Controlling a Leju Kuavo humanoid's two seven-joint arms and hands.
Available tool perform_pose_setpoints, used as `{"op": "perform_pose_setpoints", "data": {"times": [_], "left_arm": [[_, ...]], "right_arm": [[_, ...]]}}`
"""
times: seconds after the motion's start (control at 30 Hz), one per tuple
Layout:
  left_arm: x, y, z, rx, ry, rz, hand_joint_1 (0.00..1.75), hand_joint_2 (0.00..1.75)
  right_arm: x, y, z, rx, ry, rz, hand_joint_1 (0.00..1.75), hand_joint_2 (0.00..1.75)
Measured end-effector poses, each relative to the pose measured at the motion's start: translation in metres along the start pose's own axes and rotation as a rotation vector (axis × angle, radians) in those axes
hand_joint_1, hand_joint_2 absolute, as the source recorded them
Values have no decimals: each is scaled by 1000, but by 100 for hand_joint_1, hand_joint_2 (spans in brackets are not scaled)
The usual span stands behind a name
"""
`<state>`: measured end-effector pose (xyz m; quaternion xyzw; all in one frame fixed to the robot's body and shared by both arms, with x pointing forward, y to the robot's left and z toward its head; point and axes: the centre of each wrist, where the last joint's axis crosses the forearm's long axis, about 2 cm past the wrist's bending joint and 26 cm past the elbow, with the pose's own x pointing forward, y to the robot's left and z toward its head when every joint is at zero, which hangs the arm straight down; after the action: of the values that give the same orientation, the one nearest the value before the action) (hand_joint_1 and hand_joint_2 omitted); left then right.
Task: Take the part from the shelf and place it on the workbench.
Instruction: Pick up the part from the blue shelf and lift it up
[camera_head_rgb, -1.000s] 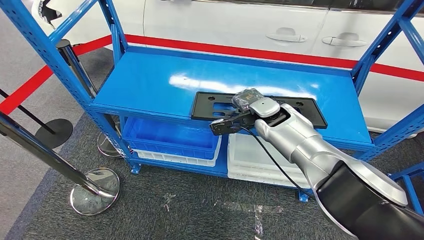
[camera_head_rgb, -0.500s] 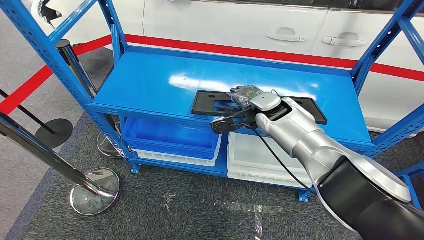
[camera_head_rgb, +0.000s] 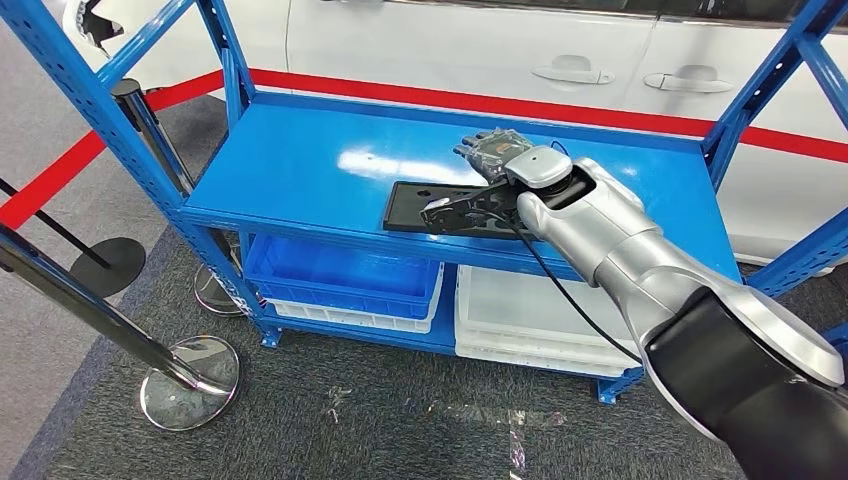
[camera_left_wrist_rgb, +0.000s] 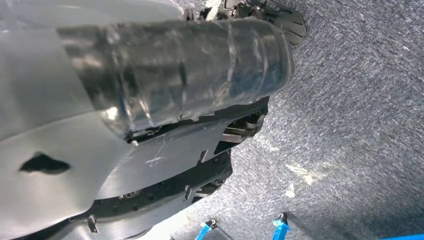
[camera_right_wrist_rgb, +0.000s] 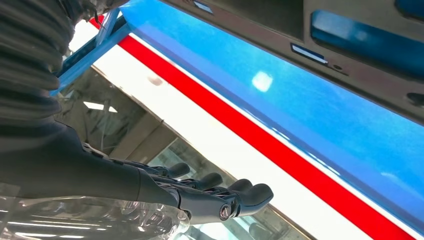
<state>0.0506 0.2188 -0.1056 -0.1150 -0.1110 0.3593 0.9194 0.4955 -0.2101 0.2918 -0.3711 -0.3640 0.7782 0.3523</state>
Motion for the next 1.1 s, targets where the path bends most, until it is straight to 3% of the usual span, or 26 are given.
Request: {"op": "perform_pose_setpoints", "data": {"times": [0.1,0.23,0.47,0.77,1.1], "left_arm": [[0,0,0,0,-1,0,0,0],[0,0,0,-4,-5,2,0,0],[0,0,0,-7,-13,13,0,0],[0,0,0,1,-14,20,0,0],[0,0,0,-3,-32,36,0,0]], "right_arm": [[-1,-2,1,-6,1,2,0,175],[-5,-11,3,-15,10,7,0,0],[-10,-19,6,43,29,18,0,0],[-26,0,8,106,97,18,0,0],[-37,5,11,91,30,6,0,0]]}}
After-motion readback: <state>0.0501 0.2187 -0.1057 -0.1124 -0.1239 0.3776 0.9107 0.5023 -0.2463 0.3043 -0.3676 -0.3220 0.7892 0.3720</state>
